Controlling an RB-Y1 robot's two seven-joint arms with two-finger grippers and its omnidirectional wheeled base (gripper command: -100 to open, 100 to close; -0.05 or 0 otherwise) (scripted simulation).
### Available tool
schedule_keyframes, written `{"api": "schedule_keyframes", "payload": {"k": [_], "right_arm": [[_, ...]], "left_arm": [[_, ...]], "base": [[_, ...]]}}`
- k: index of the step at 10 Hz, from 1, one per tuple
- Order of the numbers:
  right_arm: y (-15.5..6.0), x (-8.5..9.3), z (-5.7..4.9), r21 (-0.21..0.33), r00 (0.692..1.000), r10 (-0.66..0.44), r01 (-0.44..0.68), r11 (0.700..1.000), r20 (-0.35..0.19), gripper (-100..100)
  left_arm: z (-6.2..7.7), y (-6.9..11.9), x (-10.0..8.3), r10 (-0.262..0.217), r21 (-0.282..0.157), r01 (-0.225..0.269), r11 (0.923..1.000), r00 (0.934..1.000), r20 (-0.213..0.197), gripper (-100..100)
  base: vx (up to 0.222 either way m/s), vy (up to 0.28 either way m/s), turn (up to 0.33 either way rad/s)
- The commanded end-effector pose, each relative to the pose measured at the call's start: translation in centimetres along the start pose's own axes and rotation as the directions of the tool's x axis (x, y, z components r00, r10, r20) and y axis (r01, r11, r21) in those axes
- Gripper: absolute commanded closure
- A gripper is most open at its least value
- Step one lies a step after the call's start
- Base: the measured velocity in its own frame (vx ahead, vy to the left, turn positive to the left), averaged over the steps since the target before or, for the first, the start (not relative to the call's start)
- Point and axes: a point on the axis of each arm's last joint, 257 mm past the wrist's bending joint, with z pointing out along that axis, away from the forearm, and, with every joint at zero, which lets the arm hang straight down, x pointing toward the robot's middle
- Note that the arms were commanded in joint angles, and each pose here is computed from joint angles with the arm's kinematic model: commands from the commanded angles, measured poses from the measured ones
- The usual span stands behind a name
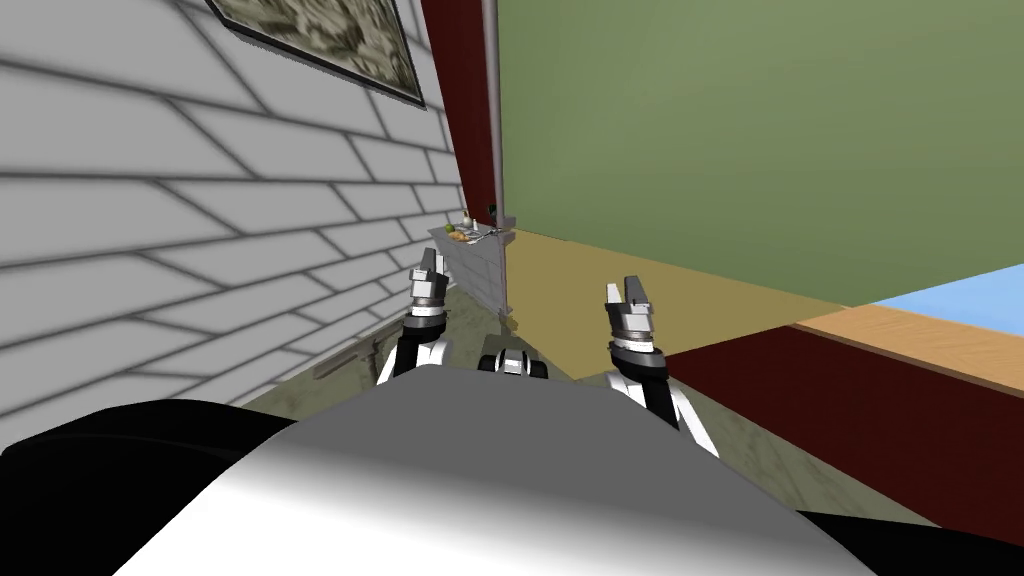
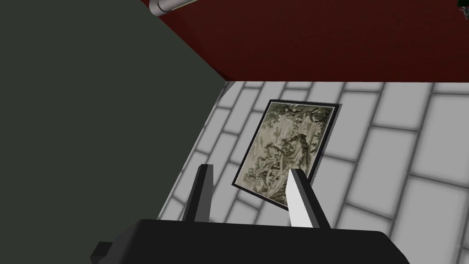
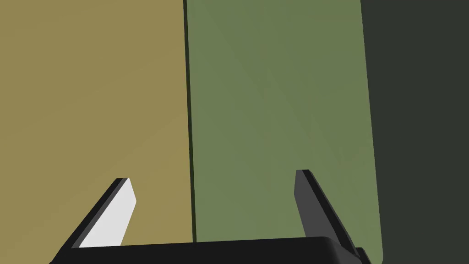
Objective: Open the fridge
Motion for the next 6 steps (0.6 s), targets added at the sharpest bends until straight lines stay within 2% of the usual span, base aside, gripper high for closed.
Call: {"api": "schedule_keyframes", "payload": {"k": [1,3,6], "right_arm": [[-1.6,-0.5,-0.9,0.054,0.980,-0.174,0.180,0.982,-0.094,-100],[-2.9,-1.1,-1.6,0.079,0.935,-0.309,0.326,0.942,-0.172,-100],[-4.8,-2.6,-2.7,0.090,0.821,-0.493,0.536,0.840,-0.288,-100]], "left_arm": [[0.0,0.0,0.0,0.000,0.000,0.000,1.0000,1.0000,0.000,0],[0.0,0.0,0.0,0.000,0.000,0.000,1.0000,1.0000,0.000,0],[0.0,0.0,0.0,0.000,0.000,0.000,1.0000,1.0000,0.000,0]], "base": [[0.072,0.230,-0.158],[0.117,0.231,-0.176],[0.113,0.232,-0.185]]}}
